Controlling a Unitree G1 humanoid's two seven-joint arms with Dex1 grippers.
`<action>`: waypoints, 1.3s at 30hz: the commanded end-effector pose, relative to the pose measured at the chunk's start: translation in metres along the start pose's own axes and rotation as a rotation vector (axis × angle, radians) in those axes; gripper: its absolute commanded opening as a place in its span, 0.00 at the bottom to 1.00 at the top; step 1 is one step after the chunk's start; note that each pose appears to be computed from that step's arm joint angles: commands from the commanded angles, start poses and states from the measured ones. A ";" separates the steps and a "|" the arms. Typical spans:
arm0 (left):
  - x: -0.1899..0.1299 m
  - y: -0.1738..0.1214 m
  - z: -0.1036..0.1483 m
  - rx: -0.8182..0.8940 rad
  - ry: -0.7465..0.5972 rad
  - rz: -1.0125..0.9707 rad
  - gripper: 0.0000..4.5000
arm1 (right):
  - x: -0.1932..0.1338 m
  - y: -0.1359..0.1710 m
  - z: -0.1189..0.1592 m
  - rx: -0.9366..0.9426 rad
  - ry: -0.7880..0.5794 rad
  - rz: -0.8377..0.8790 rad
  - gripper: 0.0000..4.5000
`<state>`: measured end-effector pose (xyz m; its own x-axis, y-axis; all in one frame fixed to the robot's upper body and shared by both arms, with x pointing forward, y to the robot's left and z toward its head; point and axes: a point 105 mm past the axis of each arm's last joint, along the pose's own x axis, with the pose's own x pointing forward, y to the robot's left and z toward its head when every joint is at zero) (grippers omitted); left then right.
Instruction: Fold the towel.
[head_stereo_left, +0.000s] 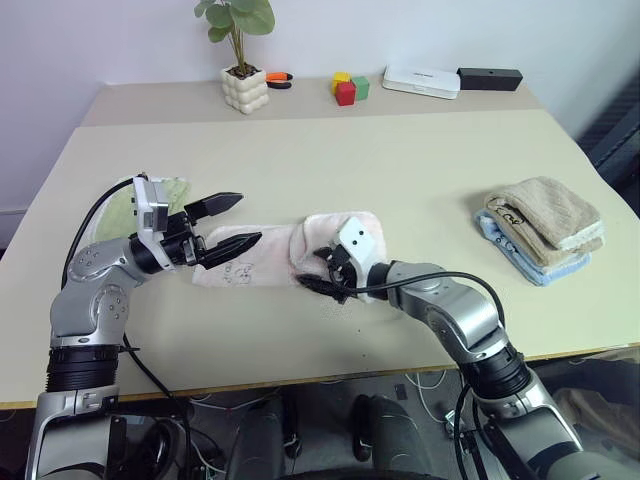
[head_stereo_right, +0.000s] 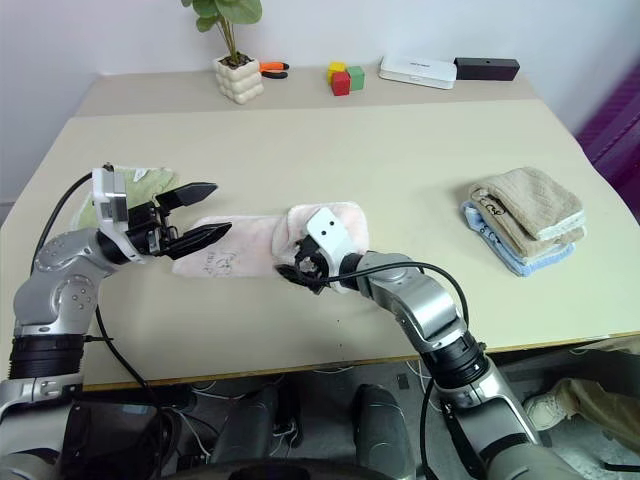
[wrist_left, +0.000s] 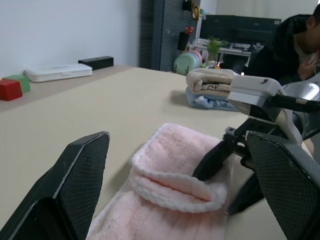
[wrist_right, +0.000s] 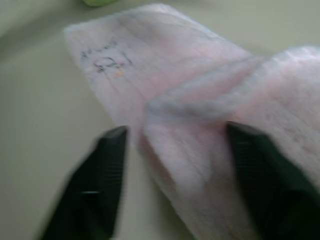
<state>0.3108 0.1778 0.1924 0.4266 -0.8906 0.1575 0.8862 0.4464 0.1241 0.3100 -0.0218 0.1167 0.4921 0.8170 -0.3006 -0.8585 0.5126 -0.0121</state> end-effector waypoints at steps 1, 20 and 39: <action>0.002 0.000 0.010 0.035 -0.020 -0.014 1.00 | -0.009 0.001 0.027 -0.054 -0.115 0.021 0.99; 0.008 -0.005 -0.006 -0.063 -0.050 0.000 1.00 | -0.028 -0.072 0.061 0.017 -0.437 -0.248 0.15; -0.062 -0.029 -0.012 -0.727 -0.276 0.532 1.00 | 0.053 -0.027 -0.030 -0.142 -0.172 -0.131 0.01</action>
<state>0.2668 0.2170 0.1637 0.8078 -0.5340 0.2494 0.5571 0.5535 -0.6191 0.3605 -0.0089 0.0837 0.6318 0.7705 -0.0850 -0.7695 0.6101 -0.1890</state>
